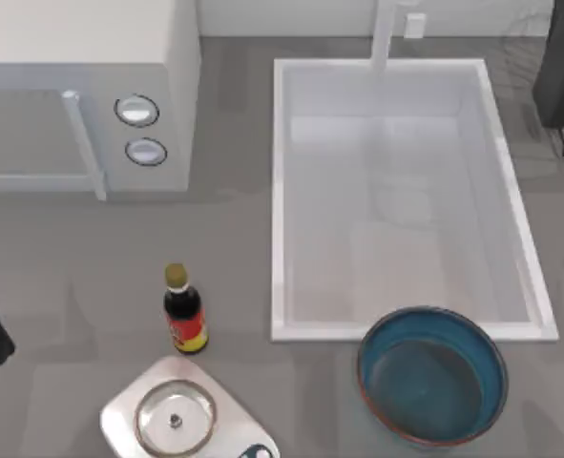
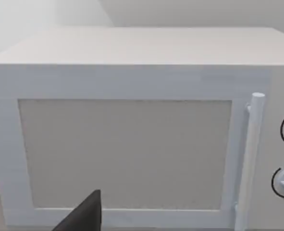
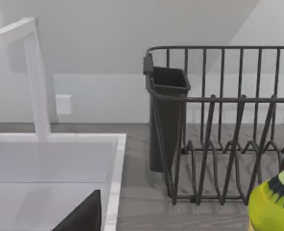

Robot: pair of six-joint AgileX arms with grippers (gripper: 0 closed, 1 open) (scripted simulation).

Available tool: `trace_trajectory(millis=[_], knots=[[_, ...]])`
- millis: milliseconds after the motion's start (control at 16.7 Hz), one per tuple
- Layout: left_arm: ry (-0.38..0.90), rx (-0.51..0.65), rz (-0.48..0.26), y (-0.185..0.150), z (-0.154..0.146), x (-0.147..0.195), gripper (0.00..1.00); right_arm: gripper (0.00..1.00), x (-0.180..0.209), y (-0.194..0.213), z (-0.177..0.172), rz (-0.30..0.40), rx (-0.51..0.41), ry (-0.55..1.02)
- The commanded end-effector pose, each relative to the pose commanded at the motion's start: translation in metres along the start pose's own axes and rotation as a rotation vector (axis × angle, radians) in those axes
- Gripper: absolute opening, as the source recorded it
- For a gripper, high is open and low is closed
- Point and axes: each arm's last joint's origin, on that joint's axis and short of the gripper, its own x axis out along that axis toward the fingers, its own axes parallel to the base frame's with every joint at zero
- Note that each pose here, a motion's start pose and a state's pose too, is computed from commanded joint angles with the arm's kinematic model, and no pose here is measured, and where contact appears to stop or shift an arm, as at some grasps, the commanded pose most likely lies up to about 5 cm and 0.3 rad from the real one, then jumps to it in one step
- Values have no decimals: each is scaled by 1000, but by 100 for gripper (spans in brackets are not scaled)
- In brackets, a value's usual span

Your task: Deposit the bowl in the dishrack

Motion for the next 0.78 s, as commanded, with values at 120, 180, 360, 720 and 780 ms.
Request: trace_trajectory(millis=[120,180,360,720,780], knots=[[0,0,0,0,0,0,100,100,0,0,0,1,1,1],[0,0,0,0,0,0,100,100,0,1,2,10,9,11],[0,0,0,0,0,0,100,100,1,10,19,81,68,102],[0,0,0,0,0,0,100,100,23,47,65,243,181,597],[0,0,0,0,0,0,100,100,31,56,70,249,181,711]])
